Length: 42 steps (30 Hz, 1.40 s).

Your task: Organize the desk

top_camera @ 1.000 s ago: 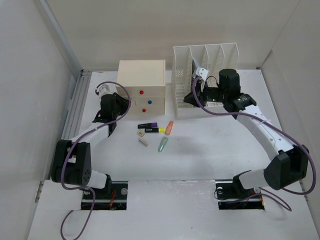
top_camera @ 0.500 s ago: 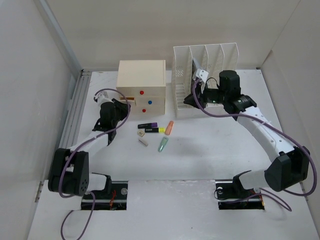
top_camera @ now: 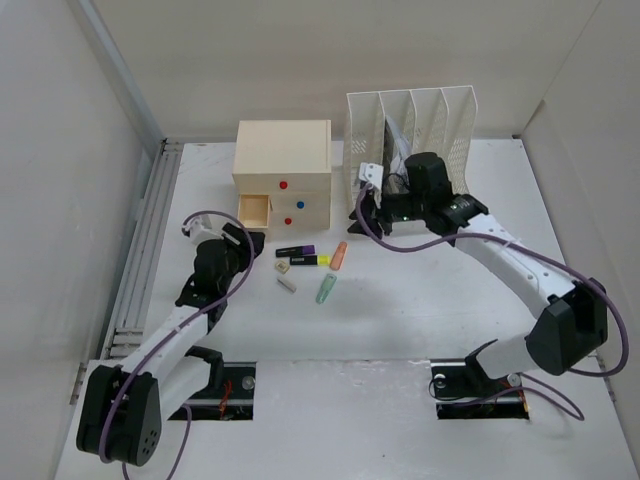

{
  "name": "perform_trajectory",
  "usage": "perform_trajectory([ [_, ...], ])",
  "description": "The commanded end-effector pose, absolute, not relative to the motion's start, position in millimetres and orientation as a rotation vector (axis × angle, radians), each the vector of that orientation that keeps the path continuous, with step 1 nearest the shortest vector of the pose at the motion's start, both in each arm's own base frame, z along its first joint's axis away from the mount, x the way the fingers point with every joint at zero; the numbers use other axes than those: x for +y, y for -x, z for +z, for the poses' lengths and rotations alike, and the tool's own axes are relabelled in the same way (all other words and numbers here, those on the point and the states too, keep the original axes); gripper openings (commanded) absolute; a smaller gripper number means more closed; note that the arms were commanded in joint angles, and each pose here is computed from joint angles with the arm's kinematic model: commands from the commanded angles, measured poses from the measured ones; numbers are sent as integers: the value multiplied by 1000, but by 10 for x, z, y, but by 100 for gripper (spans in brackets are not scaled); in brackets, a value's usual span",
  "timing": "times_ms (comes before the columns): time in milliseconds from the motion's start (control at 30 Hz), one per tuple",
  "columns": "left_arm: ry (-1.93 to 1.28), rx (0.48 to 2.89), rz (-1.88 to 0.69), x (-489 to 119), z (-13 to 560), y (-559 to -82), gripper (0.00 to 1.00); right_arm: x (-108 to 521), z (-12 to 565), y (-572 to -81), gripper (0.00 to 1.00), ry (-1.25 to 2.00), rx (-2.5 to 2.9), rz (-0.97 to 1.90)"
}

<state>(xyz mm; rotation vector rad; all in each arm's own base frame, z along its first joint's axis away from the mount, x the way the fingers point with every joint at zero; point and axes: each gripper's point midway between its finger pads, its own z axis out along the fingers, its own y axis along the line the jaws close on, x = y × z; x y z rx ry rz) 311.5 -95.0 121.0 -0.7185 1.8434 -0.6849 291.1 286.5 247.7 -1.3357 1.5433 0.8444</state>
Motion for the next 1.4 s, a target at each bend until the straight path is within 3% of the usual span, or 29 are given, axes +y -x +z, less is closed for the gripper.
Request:
perform_trajectory([
  [0, 714, 1875, -671, -950, 1141, -3037, 65, 3016, 2405, -2880, 46, 1434, 1506, 771],
  [100, 698, 1883, -676, -960, 1157, -3000, 87, 3153, 2201, -2874, 51, 1508, 1508, 696],
  [133, 689, 1884, -684, -984, 1174, -2978, 90, 3185, 2138, -2873, 52, 1526, 1513, 682],
  [233, 688, 1866, -709, -982, 1254, -2895, 96, 3305, 1847, -2864, 52, 1597, 1545, 632],
  [367, 663, 1818, -756, -1003, 1499, -2743, 94, 3489, 1575, -2875, 48, 1671, 1569, 577],
  [467, 645, 1730, -803, -967, 1899, -2610, 83, 3638, 1427, -2812, 44, 1724, 1566, 571],
  [500, 638, 1708, -813, -955, 2011, -2566, 75, 3711, 1470, -2822, 42, 1725, 1548, 574],
  [533, 653, 1686, -795, -889, 2162, -2515, 60, 3746, 1380, -2797, 42, 1748, 1565, 582],
  [600, 625, 1606, -811, -832, 2498, -2376, 45, 3830, 1334, -2740, 40, 1769, 1573, 618],
  [667, 620, 1529, -787, -697, 2889, -2221, 30, 3976, 1288, -2684, 40, 1781, 1581, 686],
  [733, 589, 1491, -737, -595, 3124, -2121, 23, 4136, 1275, -2582, 40, 1805, 1569, 721],
  [867, 517, 1396, -621, -356, 3684, -1861, 23, 4350, 991, -2364, 43, 1846, 1640, 790],
  [967, 471, 1390, -520, -248, 3736, -1827, 38, 4449, 899, -2265, 44, 1821, 1701, 842],
  [1133, 439, 1433, -371, -115, 3501, -1875, 51, 4524, 740, -2311, 46, 1753, 1781, 786],
  [1367, 432, 1430, -380, -130, 3367, -1869, 54, 4553, 532, -2374, 49, 1668, 1854, 668],
])
